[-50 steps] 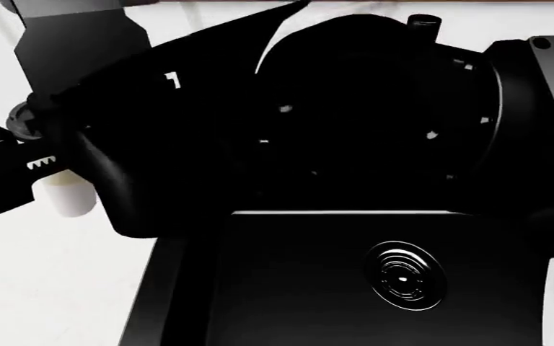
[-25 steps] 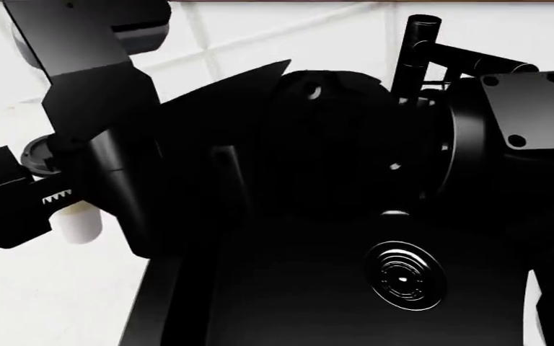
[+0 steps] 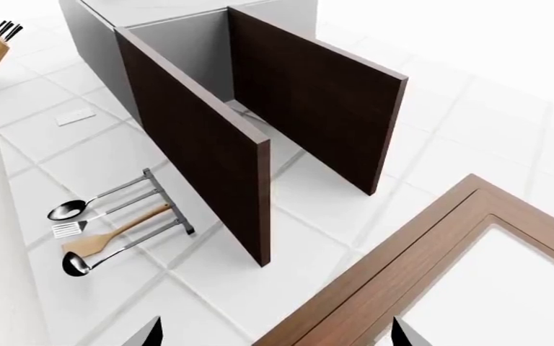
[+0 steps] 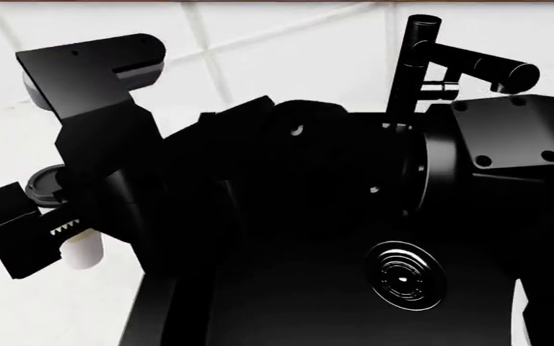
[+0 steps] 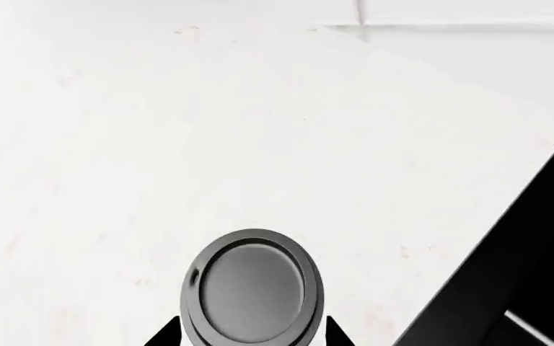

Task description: Pick the cup and bowl from the sink and place them on the counter for drying.

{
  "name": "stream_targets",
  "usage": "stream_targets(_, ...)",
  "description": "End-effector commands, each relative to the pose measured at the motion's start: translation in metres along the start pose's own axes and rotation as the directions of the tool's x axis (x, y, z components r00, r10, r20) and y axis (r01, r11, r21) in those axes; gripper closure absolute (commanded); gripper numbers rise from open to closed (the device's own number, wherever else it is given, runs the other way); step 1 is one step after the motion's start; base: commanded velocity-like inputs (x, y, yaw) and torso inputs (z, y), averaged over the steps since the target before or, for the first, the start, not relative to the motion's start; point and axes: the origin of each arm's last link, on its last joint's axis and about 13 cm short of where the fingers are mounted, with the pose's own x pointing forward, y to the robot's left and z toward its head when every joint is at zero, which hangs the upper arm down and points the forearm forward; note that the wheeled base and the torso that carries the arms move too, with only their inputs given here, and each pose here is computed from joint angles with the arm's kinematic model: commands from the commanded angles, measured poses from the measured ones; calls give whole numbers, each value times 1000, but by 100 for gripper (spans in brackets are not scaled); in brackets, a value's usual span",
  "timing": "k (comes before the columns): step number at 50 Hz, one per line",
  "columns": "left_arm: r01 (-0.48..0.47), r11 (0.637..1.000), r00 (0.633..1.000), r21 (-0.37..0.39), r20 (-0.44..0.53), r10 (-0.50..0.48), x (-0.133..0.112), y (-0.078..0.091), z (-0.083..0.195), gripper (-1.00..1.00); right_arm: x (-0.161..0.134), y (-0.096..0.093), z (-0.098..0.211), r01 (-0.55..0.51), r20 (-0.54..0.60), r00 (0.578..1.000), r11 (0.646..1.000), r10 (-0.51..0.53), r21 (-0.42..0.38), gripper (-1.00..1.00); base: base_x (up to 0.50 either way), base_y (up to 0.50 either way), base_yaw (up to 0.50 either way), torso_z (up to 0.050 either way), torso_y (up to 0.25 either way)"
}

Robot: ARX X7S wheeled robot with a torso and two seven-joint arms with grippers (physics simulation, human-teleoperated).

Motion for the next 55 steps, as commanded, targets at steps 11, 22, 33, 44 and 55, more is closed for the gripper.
stream_targets(11, 0, 1000, 1000, 1, 0, 0, 0, 0, 0, -100, 12, -8, -16, -35, -24, 999, 999, 35, -10, 100, 0, 0, 0, 0, 0)
stream_targets(22, 1, 1000, 1000, 1, 0, -1, 0, 0, 0, -100, 16, -10, -22, -41, -41, 998, 999, 40, -12, 100, 0, 0, 0, 0, 0)
stream_targets(33, 1, 1000, 1000, 1, 0, -1, 0, -1, 0, -100, 21, -10, -26, -53, -54, 997, 999, 53, 2, 100, 0, 0, 0, 0, 0)
stream_targets(44, 2, 1000, 1000, 1, 0, -2, 0, -1, 0, -100, 25, -11, -31, -61, -66, 996, 998, 62, 15, 100, 0, 0, 0, 0, 0)
stream_targets(55, 1, 1000, 1000, 1, -1, -1, 0, -1, 0, -100, 18, -7, -22, -75, -44, 996, 997, 74, -17, -100, 0, 0, 0, 0, 0)
